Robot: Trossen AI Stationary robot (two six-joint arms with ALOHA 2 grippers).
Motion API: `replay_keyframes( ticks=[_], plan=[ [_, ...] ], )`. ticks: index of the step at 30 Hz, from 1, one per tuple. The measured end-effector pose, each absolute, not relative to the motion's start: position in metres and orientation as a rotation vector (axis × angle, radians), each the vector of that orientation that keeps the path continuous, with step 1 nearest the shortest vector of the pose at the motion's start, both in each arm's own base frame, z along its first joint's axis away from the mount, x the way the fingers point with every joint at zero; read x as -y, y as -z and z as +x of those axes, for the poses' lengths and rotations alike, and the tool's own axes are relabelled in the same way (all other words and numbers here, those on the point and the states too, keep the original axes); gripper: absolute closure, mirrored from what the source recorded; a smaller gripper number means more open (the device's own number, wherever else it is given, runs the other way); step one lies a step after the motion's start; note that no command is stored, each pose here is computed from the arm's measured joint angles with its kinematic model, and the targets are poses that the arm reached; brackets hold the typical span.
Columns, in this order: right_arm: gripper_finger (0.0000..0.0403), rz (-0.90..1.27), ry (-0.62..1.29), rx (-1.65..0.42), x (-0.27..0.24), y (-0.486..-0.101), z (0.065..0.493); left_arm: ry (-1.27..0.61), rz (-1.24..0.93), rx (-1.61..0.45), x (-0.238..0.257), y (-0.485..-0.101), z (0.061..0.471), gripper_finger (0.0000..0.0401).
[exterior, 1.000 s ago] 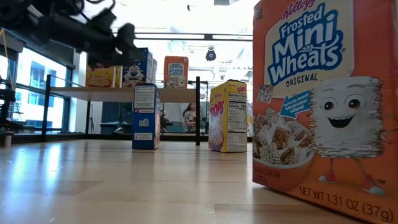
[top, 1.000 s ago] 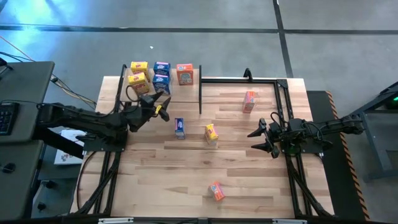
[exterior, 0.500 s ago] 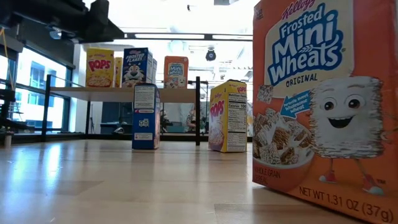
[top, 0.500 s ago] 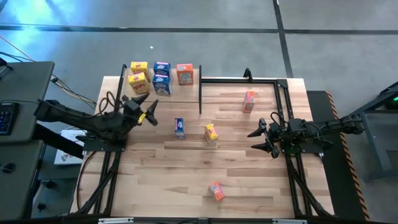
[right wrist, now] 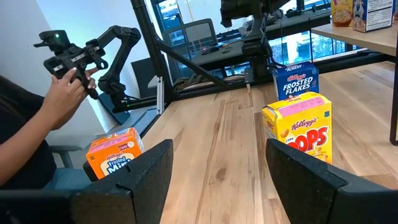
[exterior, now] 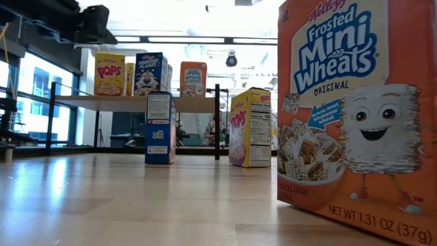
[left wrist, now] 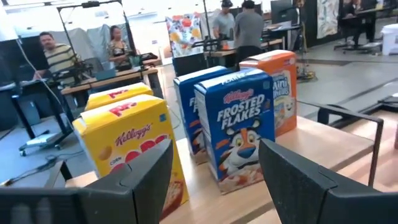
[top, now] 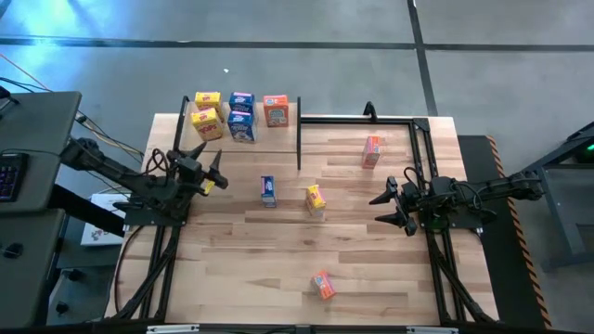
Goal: Stack cereal on shelf
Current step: Adjust the bottom yellow cereal box on the shelf
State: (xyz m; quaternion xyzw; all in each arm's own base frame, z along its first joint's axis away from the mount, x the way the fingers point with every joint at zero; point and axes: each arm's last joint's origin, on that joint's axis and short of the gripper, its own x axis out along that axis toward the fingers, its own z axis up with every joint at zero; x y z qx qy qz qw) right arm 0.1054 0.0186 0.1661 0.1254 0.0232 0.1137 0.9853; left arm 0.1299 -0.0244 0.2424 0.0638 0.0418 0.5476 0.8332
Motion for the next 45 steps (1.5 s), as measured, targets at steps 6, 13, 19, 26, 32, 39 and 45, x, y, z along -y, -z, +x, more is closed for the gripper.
replay_keyframes(
  ticks=[6,13,19,26,32,39,45],
  plan=[
    [0.0153,0.252,-0.229,-0.048,-0.019,-0.166,0.105,-1.169,0.156,-0.104,0.023,-0.241,0.13,0.0172],
    [0.0153,0.252,-0.228,-0.051,-0.019,-0.166,0.105,-1.228,0.129,-0.091,0.016,-0.241,0.131,0.0172],
    [0.0153,0.252,-0.227,-0.059,-0.019,-0.165,0.105,-1.279,0.127,-0.095,0.009,-0.241,0.132,0.0172],
    [0.0153,0.251,-0.226,-0.069,-0.019,-0.164,0.105,-1.355,0.125,-0.101,-0.001,-0.241,0.132,0.0172],
    [0.0153,0.251,-0.226,-0.07,-0.019,-0.164,0.105,-1.397,0.124,-0.104,-0.007,-0.241,0.132,0.0172],
    [0.0153,0.251,-0.226,-0.07,-0.019,-0.164,0.105,-1.438,0.126,-0.111,-0.012,-0.24,0.132,0.0172],
    [0.0153,0.251,-0.226,-0.07,-0.019,-0.164,0.105,-1.467,0.125,-0.113,-0.016,-0.24,0.131,0.0172]
  ],
)
